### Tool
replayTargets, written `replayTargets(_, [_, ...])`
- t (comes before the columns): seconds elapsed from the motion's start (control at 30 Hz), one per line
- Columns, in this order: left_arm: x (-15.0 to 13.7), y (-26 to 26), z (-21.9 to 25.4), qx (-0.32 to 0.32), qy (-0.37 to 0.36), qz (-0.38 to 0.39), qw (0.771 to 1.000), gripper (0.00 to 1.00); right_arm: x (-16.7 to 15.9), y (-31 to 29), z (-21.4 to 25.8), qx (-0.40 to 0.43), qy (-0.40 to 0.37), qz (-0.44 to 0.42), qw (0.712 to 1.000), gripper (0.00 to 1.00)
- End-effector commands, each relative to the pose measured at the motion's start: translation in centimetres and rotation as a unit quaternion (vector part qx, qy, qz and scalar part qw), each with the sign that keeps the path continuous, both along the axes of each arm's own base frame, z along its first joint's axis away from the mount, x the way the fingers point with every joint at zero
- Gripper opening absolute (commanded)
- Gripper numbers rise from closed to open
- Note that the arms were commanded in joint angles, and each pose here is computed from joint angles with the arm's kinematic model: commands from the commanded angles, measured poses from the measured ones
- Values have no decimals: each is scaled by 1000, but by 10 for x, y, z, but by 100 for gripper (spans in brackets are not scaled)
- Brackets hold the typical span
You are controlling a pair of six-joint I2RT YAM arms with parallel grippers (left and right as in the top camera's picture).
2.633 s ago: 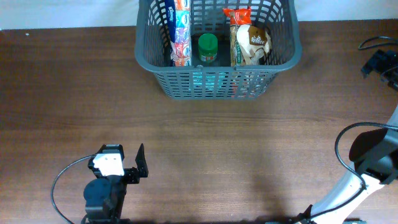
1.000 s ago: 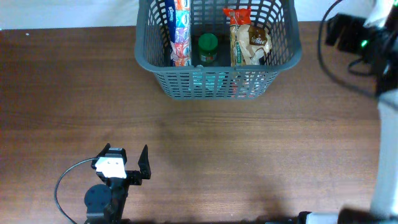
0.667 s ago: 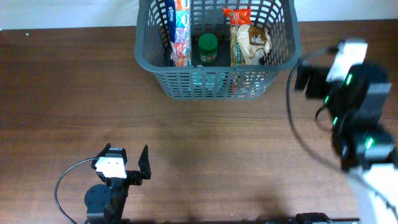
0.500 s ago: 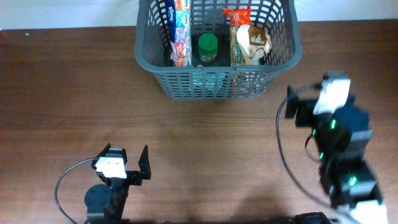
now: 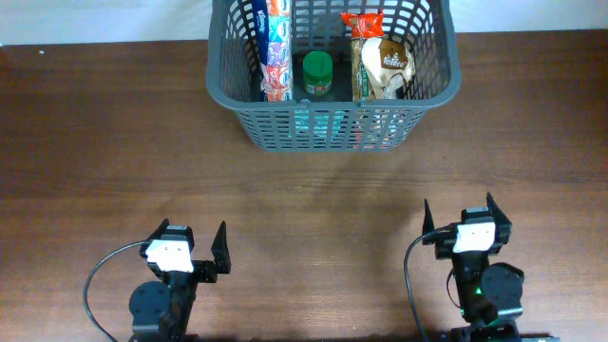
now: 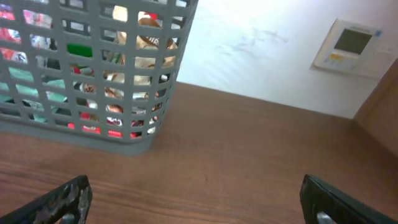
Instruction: Pack container
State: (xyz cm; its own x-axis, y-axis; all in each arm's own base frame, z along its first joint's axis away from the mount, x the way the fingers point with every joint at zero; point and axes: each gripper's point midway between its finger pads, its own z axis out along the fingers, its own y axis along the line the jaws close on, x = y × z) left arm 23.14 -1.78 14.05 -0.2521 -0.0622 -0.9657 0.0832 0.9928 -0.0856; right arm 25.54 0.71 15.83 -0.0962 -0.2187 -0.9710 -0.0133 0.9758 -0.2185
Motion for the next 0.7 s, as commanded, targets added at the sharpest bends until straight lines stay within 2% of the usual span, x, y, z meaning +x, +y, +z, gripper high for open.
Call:
replayTargets(0.0, [0,-1,0,4,-3,-5,1000,99,-4,3,0,-11,-11,9,1000,99])
replayTargets(0.67, [0,-1,0,4,-3,-5,1000,99,-10,6,-1,20,-12,17,1000,99])
